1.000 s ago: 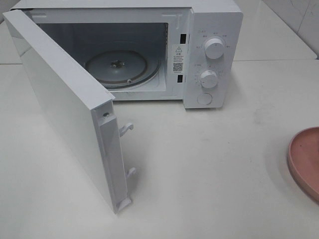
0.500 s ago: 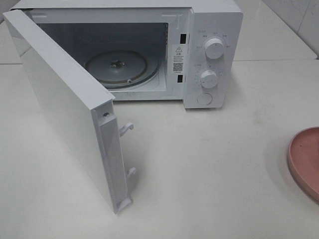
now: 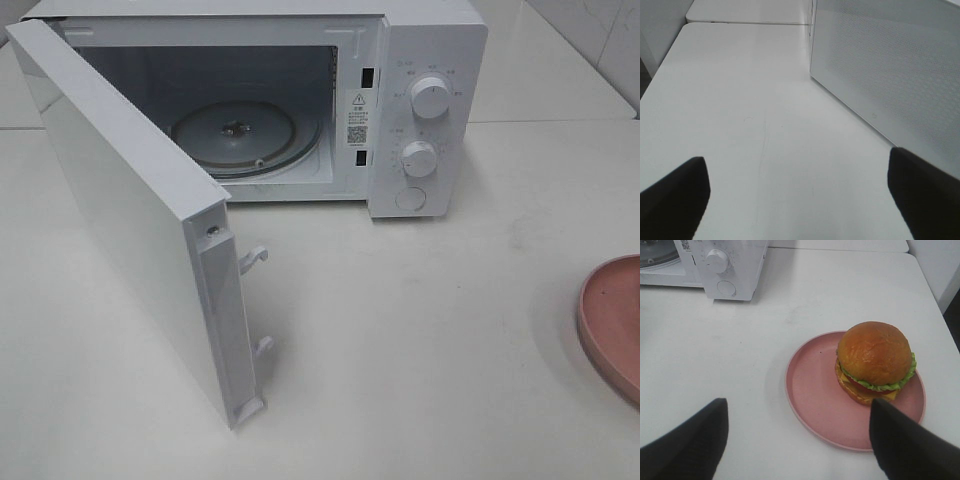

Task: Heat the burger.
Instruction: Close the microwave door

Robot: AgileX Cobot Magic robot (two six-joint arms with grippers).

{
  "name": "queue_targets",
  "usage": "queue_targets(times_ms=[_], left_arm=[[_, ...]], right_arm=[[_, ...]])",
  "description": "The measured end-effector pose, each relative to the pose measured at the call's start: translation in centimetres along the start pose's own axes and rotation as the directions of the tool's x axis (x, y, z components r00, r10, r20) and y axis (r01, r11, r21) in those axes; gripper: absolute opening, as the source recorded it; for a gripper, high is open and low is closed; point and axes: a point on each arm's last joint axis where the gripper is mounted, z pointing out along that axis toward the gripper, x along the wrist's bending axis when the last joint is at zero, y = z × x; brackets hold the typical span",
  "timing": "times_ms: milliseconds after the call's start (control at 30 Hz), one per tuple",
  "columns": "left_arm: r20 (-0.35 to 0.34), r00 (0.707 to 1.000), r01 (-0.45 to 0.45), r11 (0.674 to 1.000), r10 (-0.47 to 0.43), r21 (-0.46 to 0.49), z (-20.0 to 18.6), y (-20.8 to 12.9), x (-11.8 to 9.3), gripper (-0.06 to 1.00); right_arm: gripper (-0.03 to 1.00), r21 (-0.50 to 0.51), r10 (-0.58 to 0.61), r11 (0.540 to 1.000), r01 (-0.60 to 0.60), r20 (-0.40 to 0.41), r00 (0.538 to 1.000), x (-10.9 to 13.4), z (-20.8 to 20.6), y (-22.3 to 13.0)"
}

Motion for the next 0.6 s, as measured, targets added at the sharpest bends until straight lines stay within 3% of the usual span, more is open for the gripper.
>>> queue_targets(times_ms=[600], left_arm=[[0.026,0.999,0.026,0.999,-0.025,-0.047,0.6,1.6,-0.2,0.86]], right_arm=[[0.75,0.000,0.000,1.000,0.000,0.000,1.000,0.0,0.0,0.0]])
